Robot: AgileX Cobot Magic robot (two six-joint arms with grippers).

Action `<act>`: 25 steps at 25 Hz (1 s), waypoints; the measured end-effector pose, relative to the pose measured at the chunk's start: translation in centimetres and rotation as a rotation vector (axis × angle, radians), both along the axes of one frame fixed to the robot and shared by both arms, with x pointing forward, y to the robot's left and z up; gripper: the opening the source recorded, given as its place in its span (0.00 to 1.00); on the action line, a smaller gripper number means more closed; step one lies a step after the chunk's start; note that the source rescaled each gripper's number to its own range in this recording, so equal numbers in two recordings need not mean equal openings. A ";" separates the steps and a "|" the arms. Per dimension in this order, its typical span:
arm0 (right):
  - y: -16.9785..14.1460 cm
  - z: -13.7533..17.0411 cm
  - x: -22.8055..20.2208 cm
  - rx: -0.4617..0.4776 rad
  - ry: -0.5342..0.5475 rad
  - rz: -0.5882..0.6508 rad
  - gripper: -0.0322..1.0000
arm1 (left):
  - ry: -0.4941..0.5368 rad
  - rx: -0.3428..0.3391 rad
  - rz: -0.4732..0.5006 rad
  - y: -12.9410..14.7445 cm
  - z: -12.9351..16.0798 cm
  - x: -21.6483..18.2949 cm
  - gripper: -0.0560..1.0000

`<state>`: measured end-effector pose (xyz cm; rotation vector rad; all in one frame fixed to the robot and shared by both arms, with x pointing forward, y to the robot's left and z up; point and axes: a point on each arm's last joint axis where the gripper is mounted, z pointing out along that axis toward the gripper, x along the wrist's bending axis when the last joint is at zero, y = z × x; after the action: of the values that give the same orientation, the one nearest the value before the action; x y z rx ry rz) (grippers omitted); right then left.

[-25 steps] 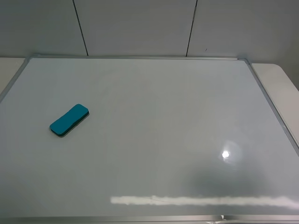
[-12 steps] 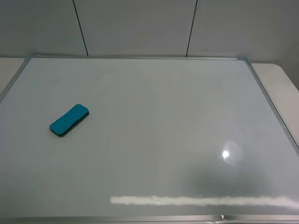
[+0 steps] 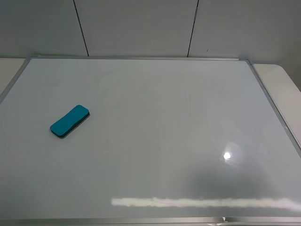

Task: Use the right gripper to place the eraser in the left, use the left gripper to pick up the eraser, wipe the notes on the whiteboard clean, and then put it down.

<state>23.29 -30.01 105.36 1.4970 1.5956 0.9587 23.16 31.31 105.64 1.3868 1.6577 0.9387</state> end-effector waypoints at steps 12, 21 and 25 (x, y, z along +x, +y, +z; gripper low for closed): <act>0.0 0.0 0.0 0.000 0.000 0.000 1.00 | 0.000 -0.001 0.041 -0.1 0.0 -0.1 0.93; 0.0 0.0 0.0 0.000 0.000 0.000 1.00 | 0.000 -0.001 0.041 -0.1 0.0 -0.1 0.93; 0.0 0.0 0.0 0.000 0.000 0.000 1.00 | 0.000 -0.001 0.041 -0.1 0.0 -0.1 0.93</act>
<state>23.29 -30.01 105.36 1.4970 1.5956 0.9587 23.10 31.25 105.64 1.3567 1.6925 0.9607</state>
